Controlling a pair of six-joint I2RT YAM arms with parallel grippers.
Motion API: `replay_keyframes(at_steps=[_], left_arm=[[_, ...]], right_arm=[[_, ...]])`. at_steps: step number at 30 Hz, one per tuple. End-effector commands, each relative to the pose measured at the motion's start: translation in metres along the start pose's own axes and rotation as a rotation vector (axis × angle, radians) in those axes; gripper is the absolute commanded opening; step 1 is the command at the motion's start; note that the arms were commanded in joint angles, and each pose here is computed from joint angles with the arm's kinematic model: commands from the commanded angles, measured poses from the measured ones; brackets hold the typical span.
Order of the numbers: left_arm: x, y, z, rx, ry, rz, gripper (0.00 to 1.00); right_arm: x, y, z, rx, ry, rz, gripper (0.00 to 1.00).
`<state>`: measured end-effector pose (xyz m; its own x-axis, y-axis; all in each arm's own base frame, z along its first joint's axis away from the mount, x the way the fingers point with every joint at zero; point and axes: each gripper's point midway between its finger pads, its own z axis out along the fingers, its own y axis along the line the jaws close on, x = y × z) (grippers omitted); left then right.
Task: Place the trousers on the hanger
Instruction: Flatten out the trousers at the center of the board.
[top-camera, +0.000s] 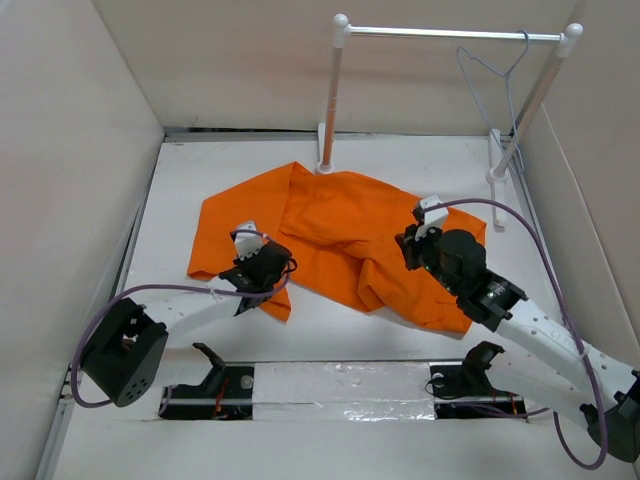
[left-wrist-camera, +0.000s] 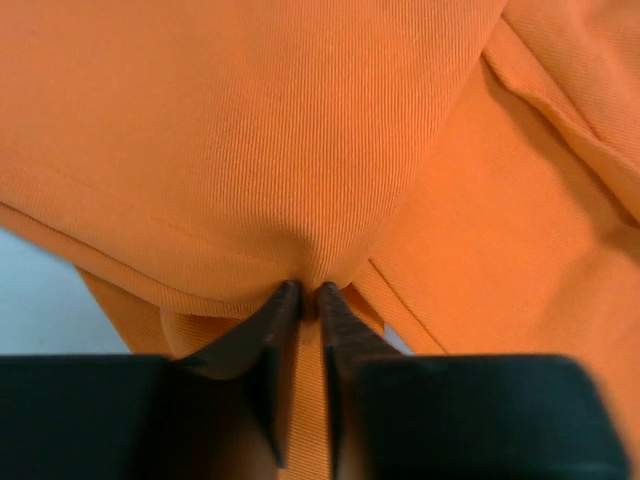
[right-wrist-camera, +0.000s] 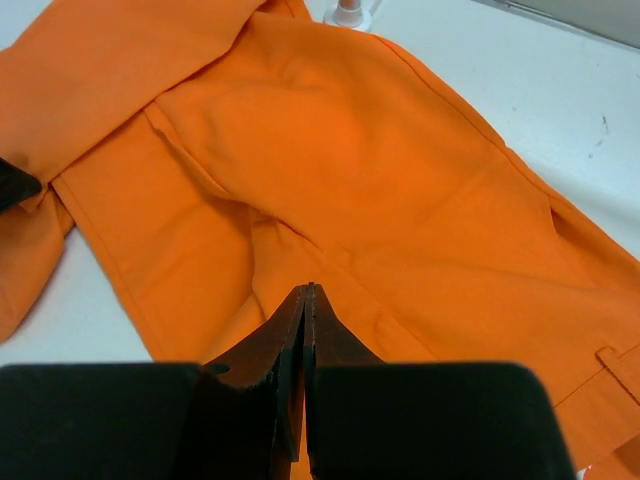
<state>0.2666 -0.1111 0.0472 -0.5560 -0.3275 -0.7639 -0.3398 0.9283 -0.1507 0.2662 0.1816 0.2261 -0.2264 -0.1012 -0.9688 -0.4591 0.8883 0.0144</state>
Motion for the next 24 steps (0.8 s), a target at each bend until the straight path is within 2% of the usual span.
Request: replay_keyframes(at_steps=[1, 3, 10, 13, 16, 19, 22, 23, 24], left_arm=[[-0.022, -0.004, -0.002, -0.031, -0.065, -0.036, 0.06], [-0.027, -0.004, -0.003, -0.033, -0.082, -0.04, 0.0], [-0.027, -0.007, 0.0, -0.012, -0.058, -0.023, 0.0], [-0.028, 0.002, -0.002, -0.05, -0.067, -0.036, 0.0], [-0.081, 0.017, -0.012, -0.096, -0.188, -0.15, 0.0], [-0.154, 0.011, -0.027, 0.009, -0.317, -0.266, 0.0], [-0.225, 0.037, -0.019, -0.002, -0.399, -0.383, 0.0], [-0.263, 0.036, -0.025, 0.014, -0.445, -0.425, 0.0], [-0.277, 0.058, 0.0, -0.069, -0.433, -0.431, 0.0]], right_arm=[[-0.01, 0.0, 0.0, 0.006, -0.06, -0.002, 0.05], [-0.007, -0.002, 0.001, 0.015, -0.056, -0.003, 0.05], [-0.005, -0.006, -0.002, 0.037, -0.054, -0.003, 0.05], [-0.005, -0.008, -0.003, 0.041, -0.059, -0.005, 0.05], [-0.006, -0.006, -0.004, 0.03, -0.061, -0.004, 0.05], [-0.008, -0.001, -0.002, 0.003, -0.076, -0.001, 0.06], [-0.007, 0.005, 0.001, -0.022, -0.064, -0.003, 0.06], [-0.007, 0.008, 0.001, -0.035, -0.059, -0.008, 0.06], [-0.006, 0.009, 0.002, -0.04, -0.053, -0.009, 0.06]])
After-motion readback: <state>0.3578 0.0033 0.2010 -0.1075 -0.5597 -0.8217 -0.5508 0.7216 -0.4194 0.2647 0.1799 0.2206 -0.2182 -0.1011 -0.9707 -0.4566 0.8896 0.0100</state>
